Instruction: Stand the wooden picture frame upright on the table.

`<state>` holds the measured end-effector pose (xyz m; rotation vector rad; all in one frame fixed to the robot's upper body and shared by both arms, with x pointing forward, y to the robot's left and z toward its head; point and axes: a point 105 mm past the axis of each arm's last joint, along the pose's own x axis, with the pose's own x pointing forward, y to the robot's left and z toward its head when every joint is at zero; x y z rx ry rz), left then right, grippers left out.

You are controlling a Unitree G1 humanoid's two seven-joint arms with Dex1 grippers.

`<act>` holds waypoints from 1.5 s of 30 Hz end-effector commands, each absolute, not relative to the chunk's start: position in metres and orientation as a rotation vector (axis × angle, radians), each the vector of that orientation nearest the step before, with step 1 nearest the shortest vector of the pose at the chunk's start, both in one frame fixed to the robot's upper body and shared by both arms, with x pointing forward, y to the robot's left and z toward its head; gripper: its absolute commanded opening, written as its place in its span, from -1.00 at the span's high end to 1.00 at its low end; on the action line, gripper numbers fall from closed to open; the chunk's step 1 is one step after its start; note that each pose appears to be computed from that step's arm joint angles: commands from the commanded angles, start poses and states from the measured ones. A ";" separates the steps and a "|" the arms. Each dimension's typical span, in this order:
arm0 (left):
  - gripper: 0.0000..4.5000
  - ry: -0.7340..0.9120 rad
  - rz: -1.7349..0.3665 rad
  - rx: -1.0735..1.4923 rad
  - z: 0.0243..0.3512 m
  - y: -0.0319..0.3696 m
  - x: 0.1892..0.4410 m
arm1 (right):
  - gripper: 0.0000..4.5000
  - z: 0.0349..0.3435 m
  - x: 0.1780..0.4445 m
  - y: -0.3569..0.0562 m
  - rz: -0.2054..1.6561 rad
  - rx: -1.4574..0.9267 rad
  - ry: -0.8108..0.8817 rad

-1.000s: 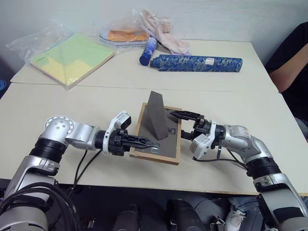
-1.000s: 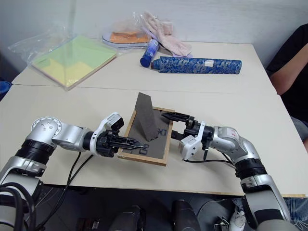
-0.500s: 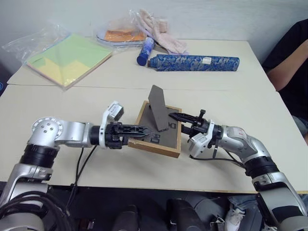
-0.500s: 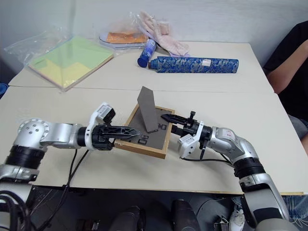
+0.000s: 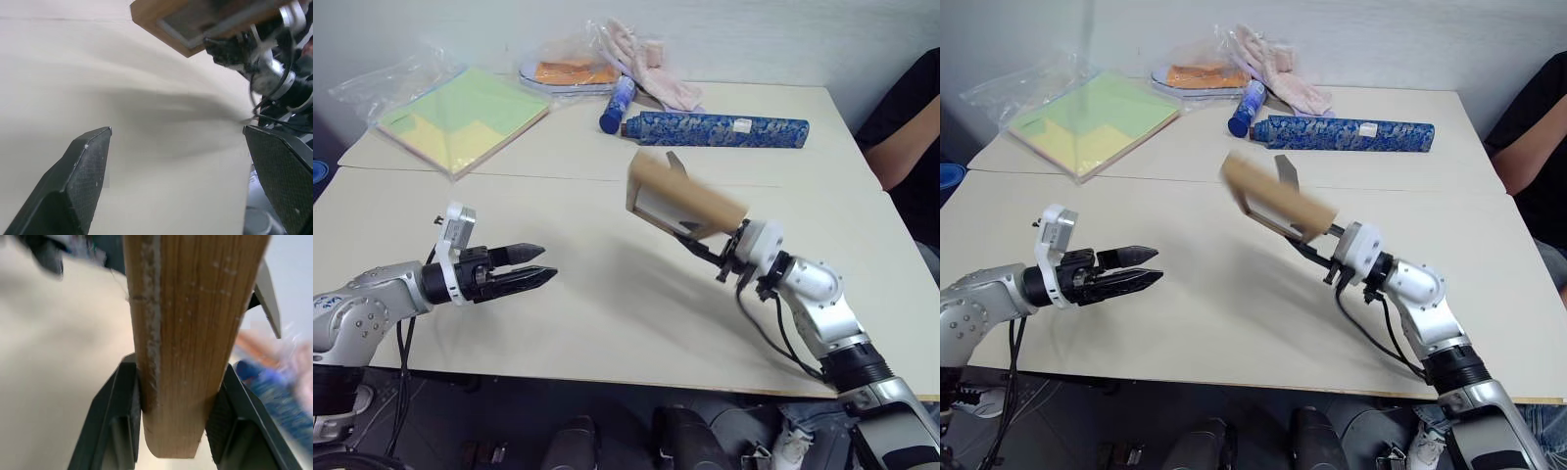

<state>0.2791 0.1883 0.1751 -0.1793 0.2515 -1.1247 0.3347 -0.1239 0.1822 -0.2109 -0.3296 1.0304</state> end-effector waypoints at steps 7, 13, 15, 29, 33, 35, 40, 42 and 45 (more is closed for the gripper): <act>-1.00 0.233 -1.217 -0.085 0.164 0.171 0.268 | 0.44 0.152 0.357 -0.138 1.013 0.069 0.092; -1.00 0.234 -1.240 -0.082 0.162 0.167 0.268 | 0.44 0.135 0.349 -0.131 1.040 0.241 0.277; -1.00 0.229 -1.238 -0.085 0.163 0.166 0.269 | 0.44 0.129 0.346 -0.131 1.044 0.233 0.300; -1.00 0.204 -1.202 -0.033 0.163 0.170 0.278 | -0.48 0.122 0.348 -0.135 0.969 0.195 0.330; -1.00 0.188 -1.153 0.012 0.160 0.182 0.281 | -0.98 0.130 0.338 -0.143 1.007 0.126 0.305; -1.00 0.183 -1.104 0.075 0.153 0.195 0.280 | -0.98 0.135 0.325 -0.153 1.045 0.038 0.264; -1.00 0.197 -0.975 0.281 0.134 0.235 0.273 | -0.98 0.147 0.298 -0.188 1.056 -0.321 0.008; -1.00 0.210 -0.931 0.355 0.127 0.250 0.271 | -0.98 0.146 0.283 -0.197 1.087 -0.443 -0.069; -1.00 0.218 -0.890 0.449 0.117 0.269 0.266 | -0.98 0.130 0.262 -0.216 1.112 -0.577 -0.089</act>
